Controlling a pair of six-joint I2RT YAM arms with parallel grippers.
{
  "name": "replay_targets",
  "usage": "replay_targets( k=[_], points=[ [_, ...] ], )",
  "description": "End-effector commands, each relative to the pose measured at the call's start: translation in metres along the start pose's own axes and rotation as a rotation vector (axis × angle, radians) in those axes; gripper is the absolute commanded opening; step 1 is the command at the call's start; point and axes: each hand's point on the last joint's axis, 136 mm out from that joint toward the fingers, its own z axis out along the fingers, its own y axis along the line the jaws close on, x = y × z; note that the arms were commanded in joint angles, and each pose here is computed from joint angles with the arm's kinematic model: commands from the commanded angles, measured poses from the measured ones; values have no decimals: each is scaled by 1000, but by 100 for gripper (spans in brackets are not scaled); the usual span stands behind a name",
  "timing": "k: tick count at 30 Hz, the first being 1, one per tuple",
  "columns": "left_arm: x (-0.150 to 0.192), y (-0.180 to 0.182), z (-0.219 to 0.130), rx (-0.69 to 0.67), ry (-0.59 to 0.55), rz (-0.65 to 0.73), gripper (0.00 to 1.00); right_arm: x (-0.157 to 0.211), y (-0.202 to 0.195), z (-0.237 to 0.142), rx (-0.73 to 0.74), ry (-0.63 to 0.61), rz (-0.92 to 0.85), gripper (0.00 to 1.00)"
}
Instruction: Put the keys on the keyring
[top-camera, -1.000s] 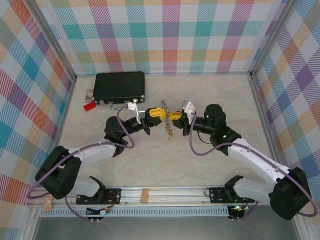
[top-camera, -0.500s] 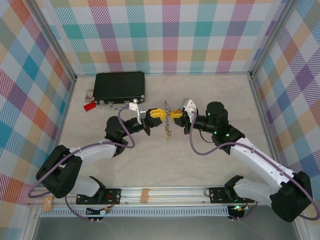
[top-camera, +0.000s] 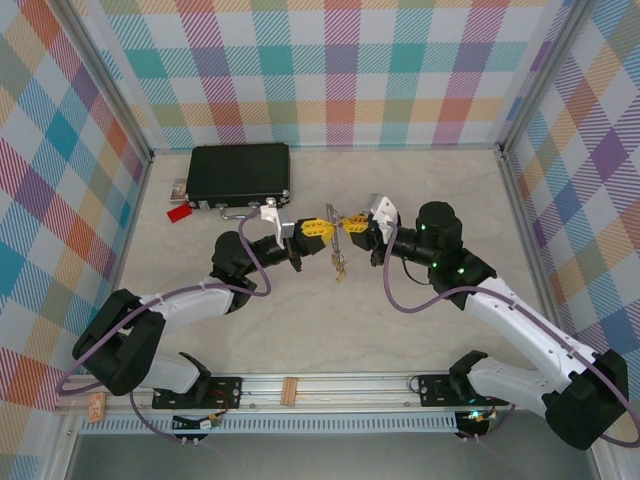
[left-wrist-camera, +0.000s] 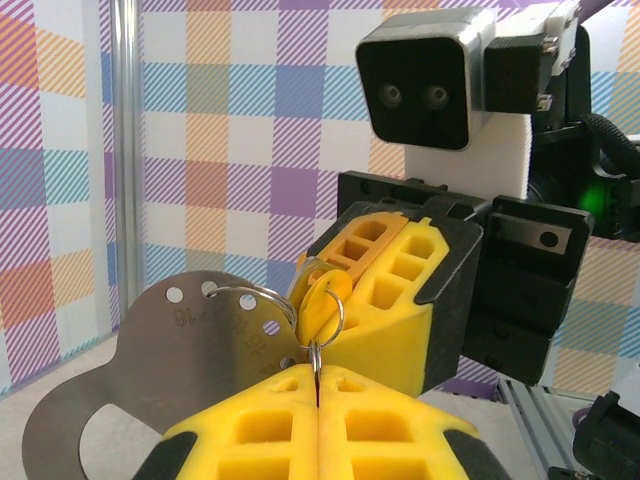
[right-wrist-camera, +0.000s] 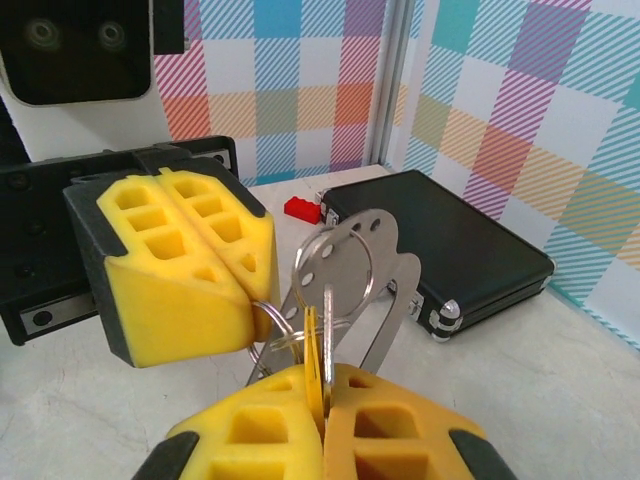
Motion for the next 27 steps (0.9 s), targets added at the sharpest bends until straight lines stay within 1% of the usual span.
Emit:
replay_targets(
  k=[1, 8, 11, 12, 16, 17, 19, 21, 23, 26, 27],
  points=[
    [-9, -7, 7, 44, -21, 36, 0, -22, 0, -5, 3, -44, -48, 0],
    [-5, -5, 6, 37, -11, 32, 0, -22, -3, -7, 26, -42, -48, 0],
    [-4, -2, 5, 17, -12, 32, 16, -19, -6, -8, 48, -31, -45, 0],
    [-4, -1, 5, 8, -13, 32, 24, -16, -8, -7, 61, -22, -42, 0],
    [-3, 4, 2, -27, -17, 33, 49, -7, -19, -5, 111, 18, -28, 0],
    [-3, 6, 1, -38, -19, 32, 54, -4, -22, -5, 124, 32, -24, 0],
    [-3, 8, -1, -54, -21, 29, 58, 4, -26, -2, 139, 62, -15, 0],
    [-4, 12, -3, -78, -24, 29, 66, 10, -30, 0, 154, 80, -8, 0],
    [-3, 16, -6, -108, -24, 28, 77, 18, -34, 4, 170, 106, -4, 0],
    [-4, 23, -11, -154, -30, 30, 90, 31, -39, 11, 174, 144, 6, 0],
    [-4, 25, -13, -168, -31, 30, 99, 34, -39, 14, 172, 150, 10, 0]
  ],
)
